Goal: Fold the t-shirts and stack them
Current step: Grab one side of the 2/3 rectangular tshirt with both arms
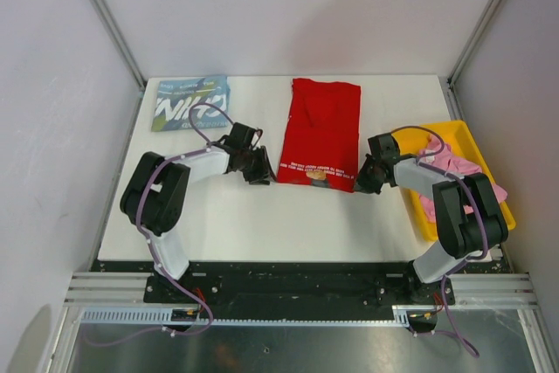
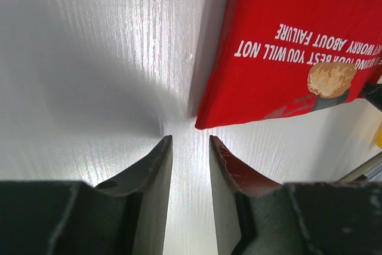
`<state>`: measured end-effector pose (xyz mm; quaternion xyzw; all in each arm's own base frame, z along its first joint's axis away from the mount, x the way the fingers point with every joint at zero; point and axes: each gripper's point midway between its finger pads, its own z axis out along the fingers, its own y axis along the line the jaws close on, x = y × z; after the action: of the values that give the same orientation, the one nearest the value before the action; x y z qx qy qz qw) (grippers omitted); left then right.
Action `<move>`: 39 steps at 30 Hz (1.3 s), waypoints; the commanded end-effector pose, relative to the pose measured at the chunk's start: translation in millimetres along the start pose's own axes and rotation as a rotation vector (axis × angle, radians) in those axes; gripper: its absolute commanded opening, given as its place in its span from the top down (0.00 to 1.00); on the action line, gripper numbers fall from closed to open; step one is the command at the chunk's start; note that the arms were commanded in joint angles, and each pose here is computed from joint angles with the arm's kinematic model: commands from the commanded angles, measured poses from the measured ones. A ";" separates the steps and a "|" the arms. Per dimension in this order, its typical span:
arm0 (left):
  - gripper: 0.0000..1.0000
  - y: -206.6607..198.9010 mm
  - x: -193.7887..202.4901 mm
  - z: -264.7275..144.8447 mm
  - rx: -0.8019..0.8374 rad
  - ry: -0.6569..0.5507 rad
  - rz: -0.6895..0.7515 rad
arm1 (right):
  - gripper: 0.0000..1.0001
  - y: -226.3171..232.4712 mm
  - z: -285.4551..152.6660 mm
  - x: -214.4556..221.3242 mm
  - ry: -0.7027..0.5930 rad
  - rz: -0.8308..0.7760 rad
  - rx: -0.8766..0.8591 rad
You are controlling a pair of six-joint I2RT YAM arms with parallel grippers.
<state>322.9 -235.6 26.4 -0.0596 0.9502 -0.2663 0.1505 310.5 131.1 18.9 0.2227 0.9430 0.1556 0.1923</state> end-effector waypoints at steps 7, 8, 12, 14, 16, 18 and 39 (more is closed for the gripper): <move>0.63 -9.9 -8.6 8.5 0.010 -0.010 -0.005 | 1.00 -12.6 4.0 1.2 0.001 0.001 0.036; 0.64 -10.4 -8.7 10.0 0.011 -0.007 -0.008 | 1.00 -12.6 3.9 1.4 0.002 0.000 0.035; 0.64 -13.0 -12.7 16.2 0.015 -0.005 -0.019 | 1.00 -12.1 4.1 1.6 0.004 -0.003 0.032; 0.65 -13.8 -14.7 18.5 0.014 -0.006 -0.023 | 1.00 -12.8 4.7 2.0 0.006 -0.003 0.034; 0.66 -13.5 -15.3 20.9 0.012 -0.004 -0.027 | 1.00 -13.3 5.2 2.5 0.009 -0.004 0.035; 0.68 -11.7 -14.7 22.0 0.001 -0.007 -0.028 | 1.00 -13.4 5.4 2.3 0.009 -0.003 0.035; 0.71 -6.2 1.1 18.7 -0.102 -0.017 0.017 | 1.00 -11.7 6.6 1.6 0.018 0.001 0.016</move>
<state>336.9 -256.7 19.3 -0.0631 0.9515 -0.2544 0.1612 311.0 129.5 18.9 0.2256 0.9418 0.1642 0.1876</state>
